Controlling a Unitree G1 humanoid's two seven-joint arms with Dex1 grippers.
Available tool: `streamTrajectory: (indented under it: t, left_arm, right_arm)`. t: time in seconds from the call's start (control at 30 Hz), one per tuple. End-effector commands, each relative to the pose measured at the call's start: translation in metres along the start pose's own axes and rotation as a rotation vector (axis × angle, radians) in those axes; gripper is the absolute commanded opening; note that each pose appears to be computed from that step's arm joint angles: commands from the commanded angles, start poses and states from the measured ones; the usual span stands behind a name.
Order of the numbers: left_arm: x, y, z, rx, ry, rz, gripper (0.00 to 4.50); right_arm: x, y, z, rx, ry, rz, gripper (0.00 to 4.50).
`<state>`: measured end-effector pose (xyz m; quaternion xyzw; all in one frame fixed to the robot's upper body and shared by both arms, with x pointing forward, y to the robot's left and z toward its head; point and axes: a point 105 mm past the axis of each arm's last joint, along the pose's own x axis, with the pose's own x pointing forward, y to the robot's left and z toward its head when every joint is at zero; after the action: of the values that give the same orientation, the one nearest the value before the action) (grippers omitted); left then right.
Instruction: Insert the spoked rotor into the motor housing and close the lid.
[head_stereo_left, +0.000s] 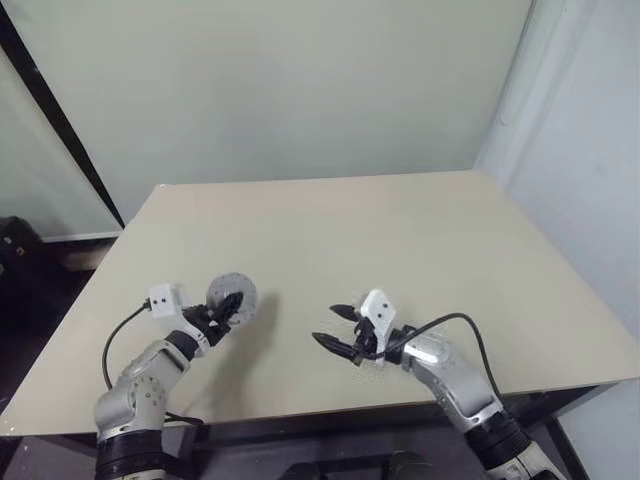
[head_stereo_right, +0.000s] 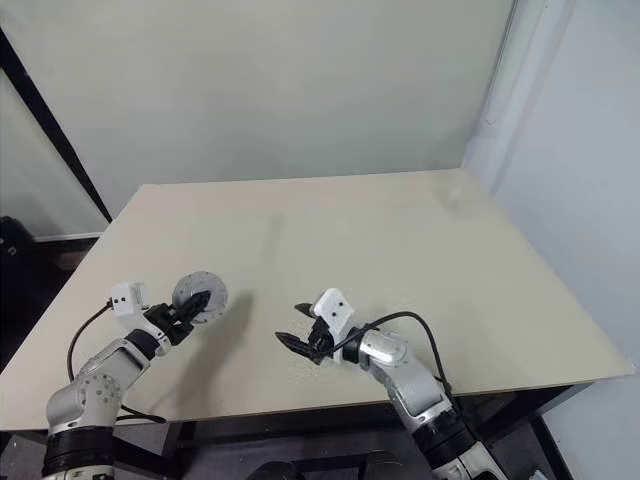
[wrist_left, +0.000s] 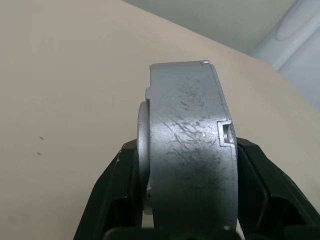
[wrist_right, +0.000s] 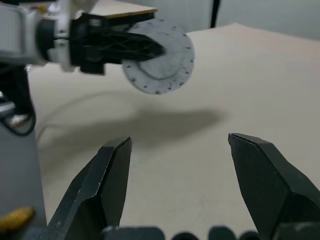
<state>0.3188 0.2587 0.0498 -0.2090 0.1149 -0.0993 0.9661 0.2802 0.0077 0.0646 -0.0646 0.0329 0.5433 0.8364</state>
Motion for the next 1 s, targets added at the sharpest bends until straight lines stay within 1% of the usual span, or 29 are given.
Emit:
streamTrajectory:
  t: [0.03,0.17,0.37,0.8,0.87,0.9,1.0]
  left_arm:
    - [0.003,0.003,0.031,0.067,-0.115,0.031,1.98]
    - [0.004,0.013,0.027,0.063,-0.117,0.086,1.98]
    - [0.006,0.018,0.015,0.058,-0.071,0.118,1.98]
    - [0.003,0.043,0.001,0.087,-0.024,0.236,1.98]
    - [0.002,0.044,0.000,0.091,-0.015,0.241,2.69]
    - [0.002,0.045,-0.001,0.099,-0.011,0.249,2.90]
    - [0.001,0.049,-0.001,0.116,-0.010,0.275,3.93]
  right_arm:
    - [0.001,0.001,0.008,-0.059,-0.030,0.012,3.36]
    - [0.001,0.000,0.007,-0.066,-0.026,0.009,3.36]
    - [0.001,0.000,0.006,-0.071,-0.014,0.004,3.36]
    - [0.001,-0.001,0.002,-0.077,0.008,-0.007,3.36]
    - [0.001,-0.002,0.002,-0.078,0.009,-0.009,3.36]
    - [0.001,-0.002,0.002,-0.079,0.010,-0.009,3.36]
    - [0.002,-0.002,0.001,-0.084,0.014,-0.010,3.36]
